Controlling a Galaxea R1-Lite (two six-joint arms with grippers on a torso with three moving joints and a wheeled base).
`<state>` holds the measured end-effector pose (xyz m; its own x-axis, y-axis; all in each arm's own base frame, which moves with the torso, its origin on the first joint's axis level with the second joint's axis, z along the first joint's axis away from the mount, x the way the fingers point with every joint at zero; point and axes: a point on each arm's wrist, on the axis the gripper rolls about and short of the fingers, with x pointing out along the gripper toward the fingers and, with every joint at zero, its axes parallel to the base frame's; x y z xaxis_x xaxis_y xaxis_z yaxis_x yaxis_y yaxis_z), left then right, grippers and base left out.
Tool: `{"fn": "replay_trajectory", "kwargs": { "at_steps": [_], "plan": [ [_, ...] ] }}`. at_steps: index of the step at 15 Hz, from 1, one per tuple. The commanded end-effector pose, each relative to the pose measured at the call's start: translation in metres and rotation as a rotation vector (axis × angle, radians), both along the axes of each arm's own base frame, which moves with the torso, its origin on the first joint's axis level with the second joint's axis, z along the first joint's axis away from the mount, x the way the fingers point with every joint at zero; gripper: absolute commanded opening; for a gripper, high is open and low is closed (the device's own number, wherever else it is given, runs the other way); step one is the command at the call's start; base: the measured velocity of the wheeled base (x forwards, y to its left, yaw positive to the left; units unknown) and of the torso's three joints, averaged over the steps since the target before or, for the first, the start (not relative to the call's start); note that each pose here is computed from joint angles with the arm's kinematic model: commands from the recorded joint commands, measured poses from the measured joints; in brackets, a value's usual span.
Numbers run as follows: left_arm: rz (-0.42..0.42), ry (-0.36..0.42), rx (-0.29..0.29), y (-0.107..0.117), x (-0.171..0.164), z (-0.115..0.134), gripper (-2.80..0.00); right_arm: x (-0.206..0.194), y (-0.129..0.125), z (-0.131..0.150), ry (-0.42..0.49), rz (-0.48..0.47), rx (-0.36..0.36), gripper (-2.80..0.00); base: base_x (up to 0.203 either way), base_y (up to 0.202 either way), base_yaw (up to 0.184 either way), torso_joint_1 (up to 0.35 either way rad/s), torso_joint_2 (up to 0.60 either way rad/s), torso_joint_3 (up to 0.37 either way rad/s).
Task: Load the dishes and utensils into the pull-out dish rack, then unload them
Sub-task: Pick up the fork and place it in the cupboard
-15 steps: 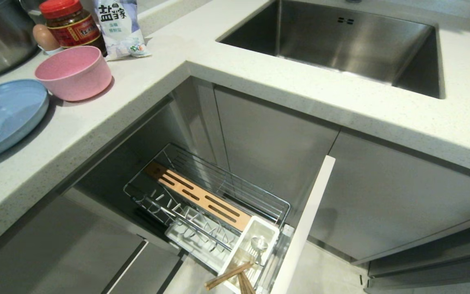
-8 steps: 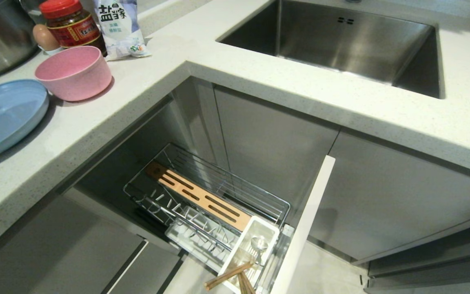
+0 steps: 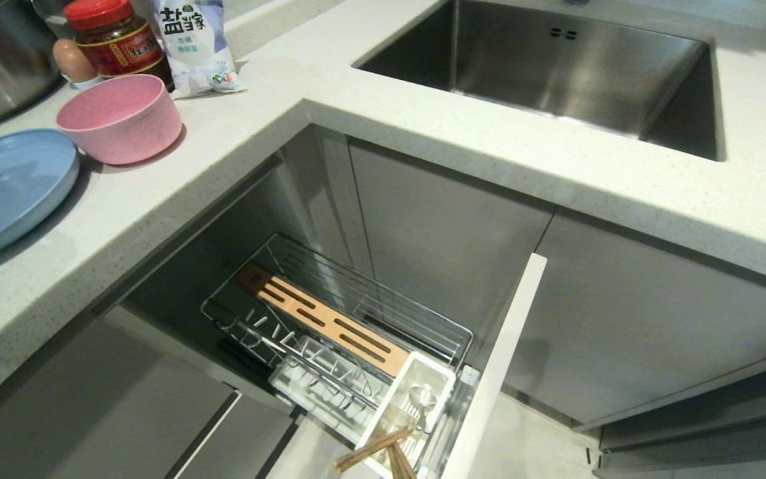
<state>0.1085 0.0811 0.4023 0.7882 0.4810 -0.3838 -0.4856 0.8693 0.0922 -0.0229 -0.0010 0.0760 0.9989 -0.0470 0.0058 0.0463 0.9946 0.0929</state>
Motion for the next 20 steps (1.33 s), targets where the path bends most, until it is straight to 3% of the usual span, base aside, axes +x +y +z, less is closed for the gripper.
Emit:
{"fn": "replay_trajectory", "kwargs": {
  "at_steps": [1,12,16,20],
  "plan": [
    [-0.007,0.051,-0.022,0.009,0.012,-0.008,0.0,0.0,0.0,0.0,-0.005,-0.001,0.001,-2.8,0.0,0.0,0.0,0.0,0.0,0.0],
    [-0.137,0.086,-0.095,0.025,0.04,-0.02,0.0,0.0,0.0,0.0,-0.005,0.001,0.001,-2.8,0.0,0.0,0.0,0.0,0.0,0.0],
    [-0.23,0.079,-0.157,0.031,0.051,-0.026,0.0,0.0,0.0,0.0,-0.005,0.0,0.001,-2.8,0.0,0.0,0.0,0.0,0.0,0.0],
    [-0.246,0.095,-0.173,0.029,0.051,-0.031,0.0,0.0,0.0,0.0,-0.005,-0.002,0.001,-2.8,0.0,0.0,0.0,0.0,0.0,0.0]
  ]
}}
